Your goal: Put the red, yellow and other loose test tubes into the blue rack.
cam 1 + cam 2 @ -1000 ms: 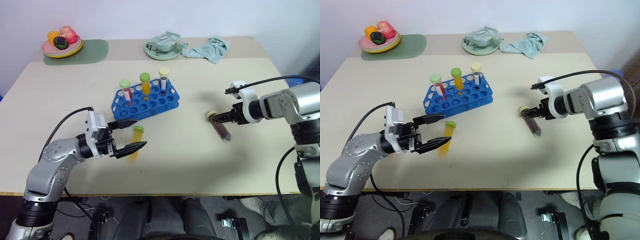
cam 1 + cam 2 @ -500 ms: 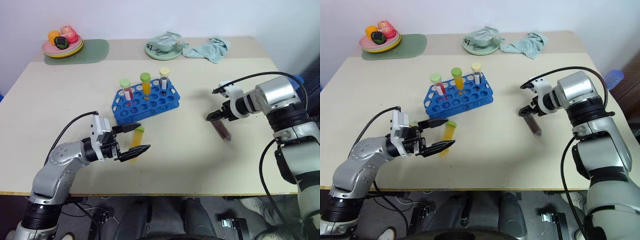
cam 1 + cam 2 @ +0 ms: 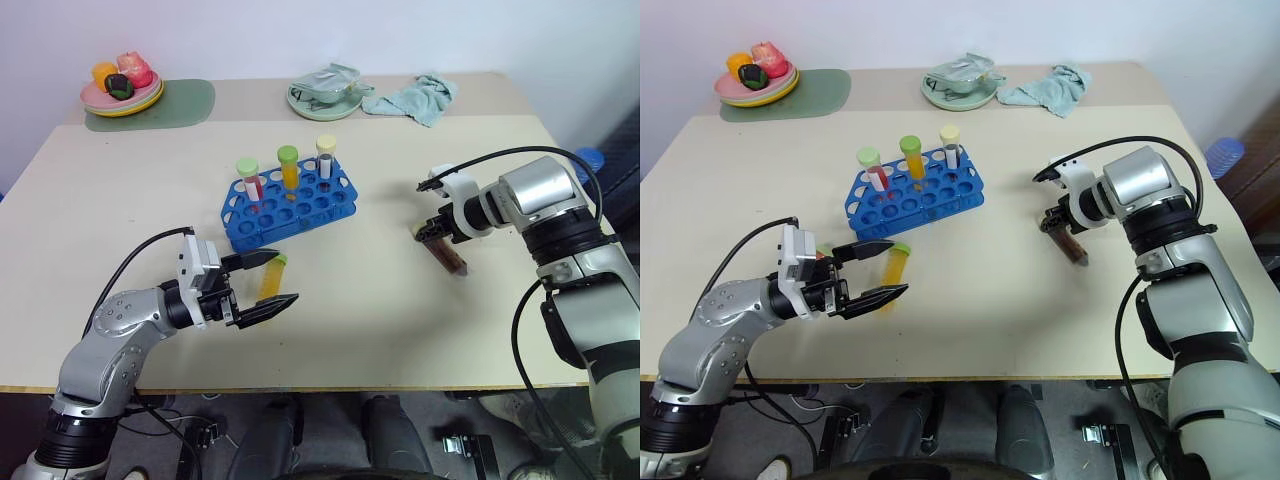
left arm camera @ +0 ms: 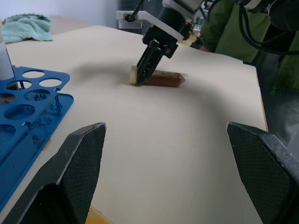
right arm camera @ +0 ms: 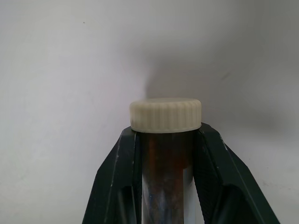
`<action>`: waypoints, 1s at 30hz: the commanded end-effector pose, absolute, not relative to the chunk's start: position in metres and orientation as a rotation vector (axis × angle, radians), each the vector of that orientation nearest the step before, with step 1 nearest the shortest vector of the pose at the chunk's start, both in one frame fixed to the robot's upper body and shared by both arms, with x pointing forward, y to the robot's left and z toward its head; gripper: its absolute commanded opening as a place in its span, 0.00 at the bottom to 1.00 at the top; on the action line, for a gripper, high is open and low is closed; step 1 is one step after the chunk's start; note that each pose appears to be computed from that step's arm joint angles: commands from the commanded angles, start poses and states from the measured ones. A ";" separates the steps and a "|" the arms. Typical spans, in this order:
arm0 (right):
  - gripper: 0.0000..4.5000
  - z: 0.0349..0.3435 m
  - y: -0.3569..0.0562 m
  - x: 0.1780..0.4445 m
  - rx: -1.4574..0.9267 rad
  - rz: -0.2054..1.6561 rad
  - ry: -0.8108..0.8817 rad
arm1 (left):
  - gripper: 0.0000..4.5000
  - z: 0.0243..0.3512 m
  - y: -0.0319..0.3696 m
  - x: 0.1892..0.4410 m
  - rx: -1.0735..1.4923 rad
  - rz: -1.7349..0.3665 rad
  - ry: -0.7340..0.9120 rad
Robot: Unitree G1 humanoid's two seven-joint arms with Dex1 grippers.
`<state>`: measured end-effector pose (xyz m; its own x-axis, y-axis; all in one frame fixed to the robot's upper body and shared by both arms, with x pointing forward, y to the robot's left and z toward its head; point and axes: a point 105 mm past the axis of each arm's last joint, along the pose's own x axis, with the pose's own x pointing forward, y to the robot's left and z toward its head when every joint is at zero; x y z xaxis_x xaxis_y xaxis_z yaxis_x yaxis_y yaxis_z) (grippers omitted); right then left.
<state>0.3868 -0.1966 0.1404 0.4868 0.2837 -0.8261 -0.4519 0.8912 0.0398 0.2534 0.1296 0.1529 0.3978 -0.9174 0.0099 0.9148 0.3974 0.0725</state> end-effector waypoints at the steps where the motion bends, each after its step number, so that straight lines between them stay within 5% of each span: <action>1: 0.19 0.148 -0.185 0.388 -0.192 0.504 0.912 | 0.94 0.165 0.132 0.250 0.074 -1.159 -0.095; 6: 0.19 0.190 -0.148 0.381 -0.101 0.681 0.757 | 0.94 0.166 0.134 0.249 0.073 -1.152 -0.093; 12: 0.19 0.267 -0.091 0.368 0.121 0.983 0.312 | 0.94 0.166 0.135 0.249 0.071 -1.134 -0.092; 15: 0.19 0.303 -0.071 0.363 0.268 1.141 -0.112 | 0.94 0.167 0.140 0.251 0.072 -1.105 -0.094; 20: 0.19 0.285 -0.068 0.385 0.166 1.014 -0.358 | 0.94 0.163 0.146 0.248 0.067 -1.085 -0.071; 30: 0.19 0.250 -0.051 0.411 0.225 0.897 -0.502 | 0.94 0.166 0.161 0.236 0.076 -1.009 -0.045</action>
